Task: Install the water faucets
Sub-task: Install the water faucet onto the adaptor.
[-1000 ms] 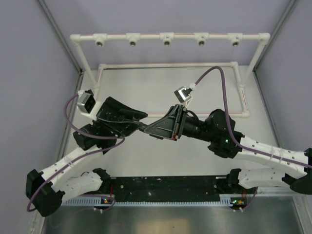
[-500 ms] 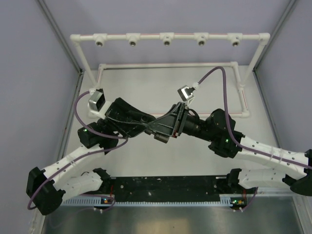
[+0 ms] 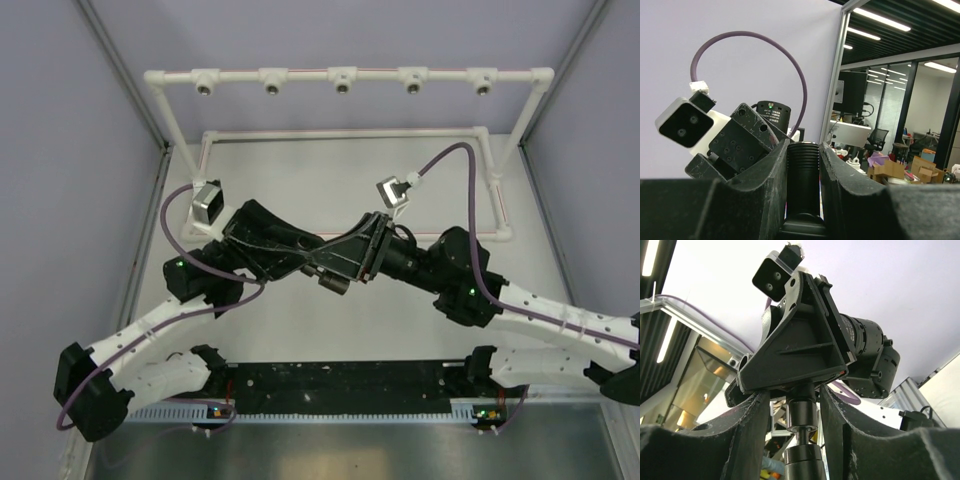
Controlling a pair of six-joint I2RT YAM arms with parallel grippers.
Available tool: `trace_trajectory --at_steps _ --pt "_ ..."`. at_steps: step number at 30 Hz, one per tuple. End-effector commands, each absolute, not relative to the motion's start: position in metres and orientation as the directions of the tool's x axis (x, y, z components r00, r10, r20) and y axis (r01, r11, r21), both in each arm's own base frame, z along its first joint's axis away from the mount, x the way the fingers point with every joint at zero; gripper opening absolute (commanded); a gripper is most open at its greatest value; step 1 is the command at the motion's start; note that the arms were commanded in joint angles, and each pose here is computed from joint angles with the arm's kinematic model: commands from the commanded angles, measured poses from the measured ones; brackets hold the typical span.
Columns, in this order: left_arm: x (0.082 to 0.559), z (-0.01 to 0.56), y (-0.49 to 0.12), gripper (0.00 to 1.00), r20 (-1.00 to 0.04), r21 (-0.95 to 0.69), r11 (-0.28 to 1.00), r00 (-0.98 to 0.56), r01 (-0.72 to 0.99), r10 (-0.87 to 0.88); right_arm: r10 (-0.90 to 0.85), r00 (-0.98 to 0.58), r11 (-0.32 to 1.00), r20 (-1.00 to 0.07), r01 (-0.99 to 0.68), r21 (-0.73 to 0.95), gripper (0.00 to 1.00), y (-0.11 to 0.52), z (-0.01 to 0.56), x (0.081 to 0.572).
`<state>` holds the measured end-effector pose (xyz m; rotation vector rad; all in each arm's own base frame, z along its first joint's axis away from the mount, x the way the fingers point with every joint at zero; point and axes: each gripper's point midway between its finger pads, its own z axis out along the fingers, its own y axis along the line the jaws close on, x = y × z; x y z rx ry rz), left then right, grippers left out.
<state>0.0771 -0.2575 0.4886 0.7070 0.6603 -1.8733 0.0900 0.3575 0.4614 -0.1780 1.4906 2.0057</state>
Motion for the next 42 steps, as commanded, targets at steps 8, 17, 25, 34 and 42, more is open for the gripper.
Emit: trace_trajectory --at_steps 8,17,25,34,42 --pt "0.028 0.493 -0.229 0.00 -0.717 0.128 -0.407 -0.199 0.905 -0.668 0.646 -0.602 -0.121 -0.470 -0.688 0.715 0.45 0.302 0.515 0.111" --pt "0.032 0.492 -0.230 0.00 -0.715 0.098 -0.397 -0.213 0.913 -0.666 0.622 -0.453 0.126 -0.639 -0.748 0.652 0.45 0.291 0.491 0.125" --pt "0.103 0.476 -0.241 0.00 -0.725 -0.267 -0.057 -0.239 0.962 -0.646 0.306 -0.209 0.421 -0.929 -0.845 0.329 0.44 0.288 0.458 0.135" --pt "0.176 0.450 -0.213 0.00 -0.748 -0.547 0.387 -0.227 0.742 -0.623 0.036 -0.118 0.436 -0.992 -0.892 0.121 0.59 0.317 0.441 0.136" --pt "0.202 0.434 -0.200 0.00 -0.730 -0.647 0.502 -0.274 0.574 -0.626 -0.119 0.108 0.347 -0.987 -0.927 -0.143 0.58 0.350 0.435 0.123"
